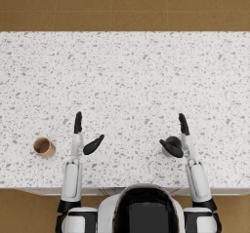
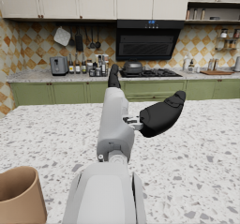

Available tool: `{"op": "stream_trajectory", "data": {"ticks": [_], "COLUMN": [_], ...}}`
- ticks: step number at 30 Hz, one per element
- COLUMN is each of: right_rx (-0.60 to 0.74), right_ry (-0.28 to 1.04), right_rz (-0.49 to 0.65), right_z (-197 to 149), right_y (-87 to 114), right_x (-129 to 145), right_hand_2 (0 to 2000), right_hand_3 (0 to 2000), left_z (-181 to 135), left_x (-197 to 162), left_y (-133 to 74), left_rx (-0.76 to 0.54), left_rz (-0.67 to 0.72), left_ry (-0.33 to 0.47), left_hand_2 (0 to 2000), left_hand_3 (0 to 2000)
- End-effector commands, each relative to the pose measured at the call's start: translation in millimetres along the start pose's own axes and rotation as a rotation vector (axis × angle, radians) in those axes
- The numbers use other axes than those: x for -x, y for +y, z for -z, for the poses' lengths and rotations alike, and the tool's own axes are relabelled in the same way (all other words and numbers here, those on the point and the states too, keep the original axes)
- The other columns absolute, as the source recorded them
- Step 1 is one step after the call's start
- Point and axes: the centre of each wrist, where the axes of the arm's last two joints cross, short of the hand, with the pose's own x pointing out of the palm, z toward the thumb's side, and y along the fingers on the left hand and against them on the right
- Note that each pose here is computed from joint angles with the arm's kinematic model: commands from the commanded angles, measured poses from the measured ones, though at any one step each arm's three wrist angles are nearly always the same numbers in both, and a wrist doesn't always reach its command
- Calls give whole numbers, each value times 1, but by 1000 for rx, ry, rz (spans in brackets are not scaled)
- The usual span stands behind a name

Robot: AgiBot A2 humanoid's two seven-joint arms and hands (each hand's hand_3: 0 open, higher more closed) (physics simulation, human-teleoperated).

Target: Pick up two cups and pour the berry on the right into the cup on the left

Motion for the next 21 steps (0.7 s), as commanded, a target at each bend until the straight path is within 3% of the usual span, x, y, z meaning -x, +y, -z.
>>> {"op": "stream_trajectory", "data": {"ticks": [1,3,12,15,21], "right_rx": [9,-18,-129,-163,-195], "right_ry": [49,80,106,94,84], "right_rz": [18,25,53,51,68], "right_z": [-10,-7,8,17,26], "right_y": [15,23,49,52,53], "right_x": [6,7,11,9,11], "right_hand_2": [0,0,0,0,0], "right_hand_3": [0,0,0,0,0], "left_z": [-14,-17,-13,1,25], "left_x": [21,29,78,79,81], "left_y": [-19,-27,-78,-86,-88], "left_rx": [-36,-37,5,68,189], "left_rz": [-120,-160,-543,-566,-559], "left_ry": [42,83,114,95,200], "left_hand_2": [0,0,0,0,0], "left_hand_3": [0,0,0,0,0]}}
